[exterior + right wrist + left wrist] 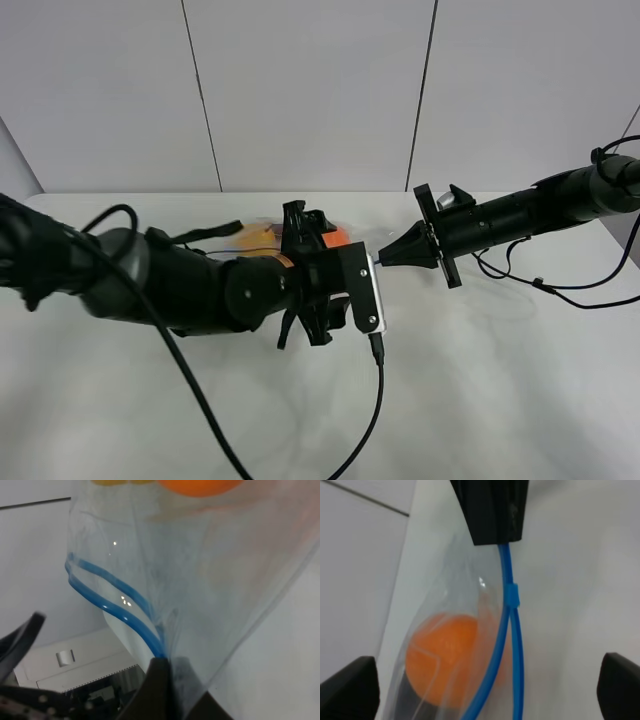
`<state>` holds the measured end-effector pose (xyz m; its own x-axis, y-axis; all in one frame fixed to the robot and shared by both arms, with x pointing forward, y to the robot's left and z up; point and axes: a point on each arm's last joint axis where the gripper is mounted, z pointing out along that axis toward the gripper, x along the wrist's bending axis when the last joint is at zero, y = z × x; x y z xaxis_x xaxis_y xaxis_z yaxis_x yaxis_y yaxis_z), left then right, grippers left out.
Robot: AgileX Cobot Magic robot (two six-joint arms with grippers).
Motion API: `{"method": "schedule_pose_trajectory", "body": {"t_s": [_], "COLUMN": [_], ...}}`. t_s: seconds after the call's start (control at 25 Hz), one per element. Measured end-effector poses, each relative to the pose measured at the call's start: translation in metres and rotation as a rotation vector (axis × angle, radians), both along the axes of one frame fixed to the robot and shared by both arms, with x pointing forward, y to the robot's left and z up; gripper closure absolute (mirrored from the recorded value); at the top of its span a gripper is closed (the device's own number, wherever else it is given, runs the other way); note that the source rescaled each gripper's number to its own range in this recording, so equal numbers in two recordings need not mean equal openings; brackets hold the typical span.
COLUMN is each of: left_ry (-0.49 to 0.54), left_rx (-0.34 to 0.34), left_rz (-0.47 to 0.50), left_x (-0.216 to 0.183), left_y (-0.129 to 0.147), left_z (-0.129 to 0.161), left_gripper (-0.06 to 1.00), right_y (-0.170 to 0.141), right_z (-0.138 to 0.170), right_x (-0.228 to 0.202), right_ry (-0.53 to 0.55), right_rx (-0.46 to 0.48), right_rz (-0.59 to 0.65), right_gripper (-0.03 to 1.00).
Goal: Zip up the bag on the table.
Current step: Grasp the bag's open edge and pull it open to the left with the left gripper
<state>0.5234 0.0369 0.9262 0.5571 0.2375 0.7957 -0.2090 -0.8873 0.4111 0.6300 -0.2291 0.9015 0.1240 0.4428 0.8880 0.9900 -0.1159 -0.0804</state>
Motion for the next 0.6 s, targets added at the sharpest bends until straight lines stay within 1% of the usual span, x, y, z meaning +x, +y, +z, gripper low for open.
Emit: {"method": "schedule_pose_trajectory", "body": {"t_s": [0.08, 0.2, 0.28, 0.36, 0.4, 0.48, 0.6], "left_ry": [-0.006, -0.014, -0.019, -0.015, -0.01, -0.003, -0.013], "left_rx": [-0.023, -0.063, -0.1, -0.151, -0.172, -0.206, -0.216], "left_rz": [0.002, -0.028, -0.05, -0.068, -0.072, -0.083, -0.105], "left_x": [0.002, 0.002, 0.002, 0.001, 0.0, 0.0, -0.001], "left_y": [-0.004, -0.009, -0.012, -0.015, -0.017, -0.018, -0.02], "left_z": [-0.009, -0.016, -0.016, -0.015, -0.014, -0.013, -0.012], "left_gripper": [-0.06, -0.06, -0.06, -0.05, -0.04, 0.03, 0.18], "right_y": [0.0, 0.0, 0.0, 0.0, 0.0, 0.0, 0.0], "right_z": [0.0, 0.0, 0.0, 0.0, 0.0, 0.0, 0.0], "right_x": [0.0, 0.0, 0.0, 0.0, 0.0, 0.0, 0.0], "right_ry": [0.0, 0.0, 0.0, 0.0, 0.0, 0.0, 0.0], "right_rx": [0.0, 0.0, 0.0, 0.0, 0.0, 0.0, 0.0], "right_rz": [0.0, 0.0, 0.0, 0.0, 0.0, 0.0, 0.0], "right_gripper": [0.97, 0.97, 0.97, 0.97, 0.97, 0.97, 0.97]}}
